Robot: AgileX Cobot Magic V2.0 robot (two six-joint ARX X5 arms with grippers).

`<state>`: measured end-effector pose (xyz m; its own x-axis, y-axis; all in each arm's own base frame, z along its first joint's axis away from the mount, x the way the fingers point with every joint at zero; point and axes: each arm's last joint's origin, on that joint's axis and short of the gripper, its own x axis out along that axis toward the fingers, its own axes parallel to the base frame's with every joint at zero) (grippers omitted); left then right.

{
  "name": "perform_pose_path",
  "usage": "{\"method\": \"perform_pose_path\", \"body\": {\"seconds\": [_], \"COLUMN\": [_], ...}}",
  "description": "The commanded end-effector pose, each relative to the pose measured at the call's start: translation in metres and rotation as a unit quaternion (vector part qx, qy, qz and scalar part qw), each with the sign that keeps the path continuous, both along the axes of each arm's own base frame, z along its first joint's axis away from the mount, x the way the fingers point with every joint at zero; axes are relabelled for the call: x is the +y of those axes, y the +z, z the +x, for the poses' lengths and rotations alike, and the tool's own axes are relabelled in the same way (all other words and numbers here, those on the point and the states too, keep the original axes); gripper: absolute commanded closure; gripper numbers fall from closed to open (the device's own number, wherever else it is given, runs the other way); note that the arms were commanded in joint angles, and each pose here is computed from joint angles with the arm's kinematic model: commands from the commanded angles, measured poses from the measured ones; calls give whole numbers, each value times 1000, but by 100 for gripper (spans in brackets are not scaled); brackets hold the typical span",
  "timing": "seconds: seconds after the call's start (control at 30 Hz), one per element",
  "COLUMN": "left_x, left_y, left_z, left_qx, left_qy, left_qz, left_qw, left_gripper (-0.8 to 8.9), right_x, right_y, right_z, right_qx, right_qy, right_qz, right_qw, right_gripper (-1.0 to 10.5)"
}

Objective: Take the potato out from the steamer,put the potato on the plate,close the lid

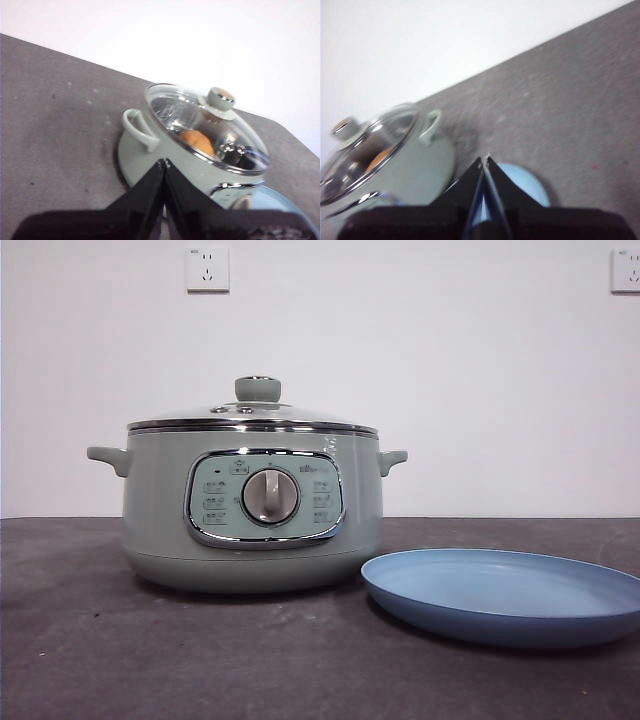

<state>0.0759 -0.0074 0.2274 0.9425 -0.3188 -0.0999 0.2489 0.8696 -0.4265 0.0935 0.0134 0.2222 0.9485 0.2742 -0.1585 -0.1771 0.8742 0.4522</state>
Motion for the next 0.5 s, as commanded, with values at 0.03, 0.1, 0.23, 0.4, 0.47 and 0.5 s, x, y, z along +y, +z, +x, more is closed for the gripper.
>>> {"method": "perform_pose_path", "body": {"seconds": [0.03, 0.1, 0.23, 0.4, 0.47, 0.5], "left_x": [-1, -2, -5, -7, -8, -8], "left_y": [13, 23, 43, 67, 75, 79], "left_z": [0, 1, 6, 13, 15, 16], "left_qx": [12, 24, 41, 54, 62, 68], "left_qy": [-19, -46, -113, -181, -201, -210], "left_qz": [11, 27, 55, 73, 84, 90], "left_qw": [1000, 998, 991, 979, 974, 971], "left_gripper": [822, 822, 822, 822, 822, 822], "right_x": [2, 4, 7, 11, 12, 13], "right_y": [24, 39, 70, 101, 112, 117], "right_z": [1, 2, 5, 10, 11, 11], "right_qx": [2, 18, 52, 95, 105, 109], "right_qy": [42, 73, 146, 223, 249, 261], "right_qz": [-20, -32, -64, -102, -117, -124], "right_qw": [999, 997, 986, 965, 956, 951], "right_gripper": [959, 959, 958, 958, 958, 958]}}
